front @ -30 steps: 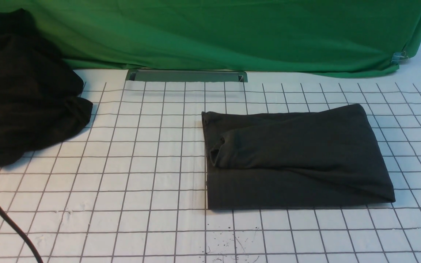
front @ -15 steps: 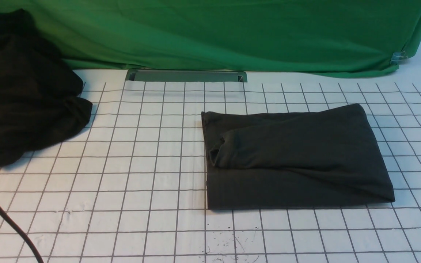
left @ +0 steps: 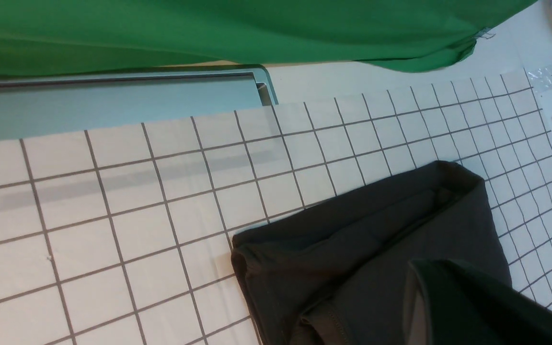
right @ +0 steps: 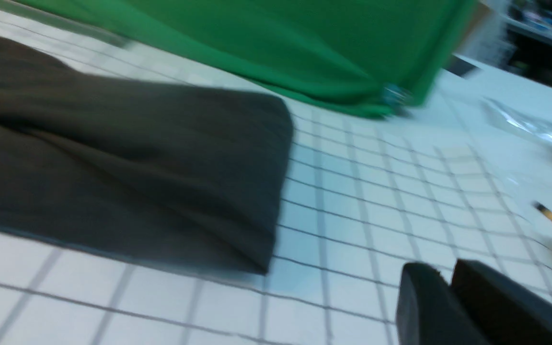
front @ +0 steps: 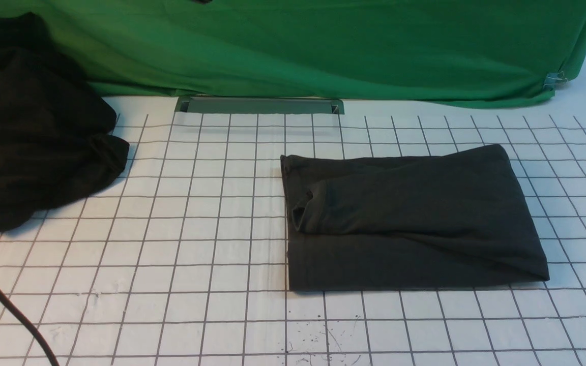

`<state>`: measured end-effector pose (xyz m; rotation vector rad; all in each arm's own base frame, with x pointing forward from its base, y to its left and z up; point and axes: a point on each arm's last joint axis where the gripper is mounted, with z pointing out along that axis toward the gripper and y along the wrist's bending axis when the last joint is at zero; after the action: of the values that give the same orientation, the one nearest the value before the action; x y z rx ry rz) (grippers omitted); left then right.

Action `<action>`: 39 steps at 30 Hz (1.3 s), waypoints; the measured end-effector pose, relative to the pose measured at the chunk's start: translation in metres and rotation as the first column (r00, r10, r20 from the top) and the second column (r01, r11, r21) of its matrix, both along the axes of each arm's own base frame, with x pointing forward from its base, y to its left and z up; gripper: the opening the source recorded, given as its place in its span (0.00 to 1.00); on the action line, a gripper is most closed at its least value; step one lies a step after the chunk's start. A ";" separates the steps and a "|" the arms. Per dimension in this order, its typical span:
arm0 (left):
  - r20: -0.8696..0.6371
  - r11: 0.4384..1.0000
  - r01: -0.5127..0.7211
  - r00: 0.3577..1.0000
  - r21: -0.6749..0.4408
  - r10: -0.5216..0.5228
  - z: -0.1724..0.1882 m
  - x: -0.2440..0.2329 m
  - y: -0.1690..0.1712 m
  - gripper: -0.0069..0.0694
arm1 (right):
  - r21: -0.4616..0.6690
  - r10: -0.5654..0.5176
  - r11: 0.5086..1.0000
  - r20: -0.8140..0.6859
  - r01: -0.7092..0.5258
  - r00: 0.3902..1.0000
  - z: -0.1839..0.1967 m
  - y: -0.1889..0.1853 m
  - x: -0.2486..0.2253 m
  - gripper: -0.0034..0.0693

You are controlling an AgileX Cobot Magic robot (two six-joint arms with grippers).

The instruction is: Fold a long-sleeved shirt over a white checkered tablecloth.

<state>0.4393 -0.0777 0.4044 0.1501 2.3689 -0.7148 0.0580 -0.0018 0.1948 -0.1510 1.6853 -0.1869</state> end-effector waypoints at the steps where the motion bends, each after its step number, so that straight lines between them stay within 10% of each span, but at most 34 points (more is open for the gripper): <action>1: -0.006 1.000 0.002 1.000 0.004 -0.002 0.000 -0.003 -0.001 0.09 | 0.000 -0.025 1.000 -0.010 0.025 1.000 -0.002 -0.001 -0.001 0.16; 11: -0.024 0.989 0.104 0.994 0.106 -0.102 0.015 -0.095 0.002 0.09 | -0.016 -0.092 0.996 0.000 0.092 0.996 -0.002 -0.005 -0.002 0.19; 24: 0.001 0.970 0.104 0.994 0.221 -0.106 0.011 -0.215 0.021 0.09 | -0.052 0.097 0.994 0.000 -0.096 0.995 -0.001 0.005 -0.002 0.22; 30: 0.219 0.982 -0.022 0.975 0.188 -0.020 -0.001 -0.283 0.031 0.09 | -0.054 0.096 0.994 0.002 -0.096 0.995 -0.001 0.005 -0.002 0.24; 39: 0.688 0.954 -0.298 0.688 -0.024 0.232 -0.066 -0.369 0.056 0.09 | -0.055 0.096 0.994 0.002 -0.096 0.995 -0.001 0.005 -0.002 0.29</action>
<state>0.0698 -0.0216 0.3386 0.0830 1.6469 -0.3201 0.0562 0.0030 0.1935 -0.2724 1.6648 -0.1613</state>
